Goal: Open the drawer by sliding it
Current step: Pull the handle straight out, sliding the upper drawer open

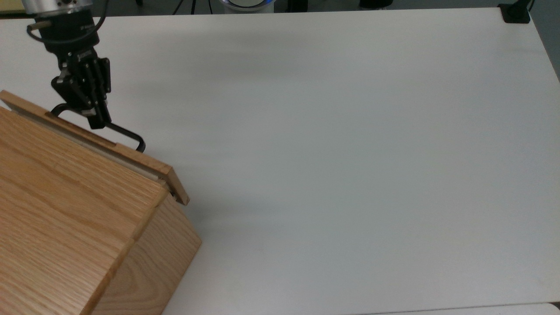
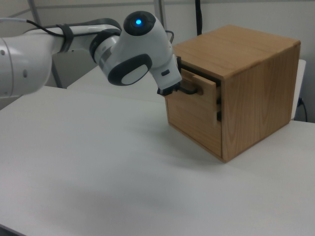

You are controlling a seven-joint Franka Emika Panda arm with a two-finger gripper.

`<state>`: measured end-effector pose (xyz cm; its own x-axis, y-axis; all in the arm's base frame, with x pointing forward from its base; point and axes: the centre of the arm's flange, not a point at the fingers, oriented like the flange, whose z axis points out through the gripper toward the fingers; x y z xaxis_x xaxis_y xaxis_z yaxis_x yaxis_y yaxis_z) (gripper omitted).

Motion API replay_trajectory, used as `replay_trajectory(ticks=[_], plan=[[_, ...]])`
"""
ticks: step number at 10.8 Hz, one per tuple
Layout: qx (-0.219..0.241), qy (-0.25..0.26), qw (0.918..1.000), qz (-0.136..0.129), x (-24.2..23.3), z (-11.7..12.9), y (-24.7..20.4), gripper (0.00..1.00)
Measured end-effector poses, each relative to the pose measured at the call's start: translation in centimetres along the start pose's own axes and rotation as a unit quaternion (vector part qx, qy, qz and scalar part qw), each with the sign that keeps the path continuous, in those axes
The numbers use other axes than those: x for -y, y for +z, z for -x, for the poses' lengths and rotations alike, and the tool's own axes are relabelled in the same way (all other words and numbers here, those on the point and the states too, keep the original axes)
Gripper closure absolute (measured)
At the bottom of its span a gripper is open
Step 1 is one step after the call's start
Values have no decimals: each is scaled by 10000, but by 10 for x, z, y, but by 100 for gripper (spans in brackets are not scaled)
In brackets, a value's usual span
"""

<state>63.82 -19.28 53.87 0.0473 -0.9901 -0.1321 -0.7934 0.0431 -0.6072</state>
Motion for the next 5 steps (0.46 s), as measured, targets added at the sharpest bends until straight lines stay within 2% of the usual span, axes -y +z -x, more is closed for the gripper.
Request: replay_trajectory(ticks=[1, 5], plan=[[20, -64, 9999, 124, -7, 6, -7, 81], [331, -249, 9934, 1071, -36, 32, -42, 81]])
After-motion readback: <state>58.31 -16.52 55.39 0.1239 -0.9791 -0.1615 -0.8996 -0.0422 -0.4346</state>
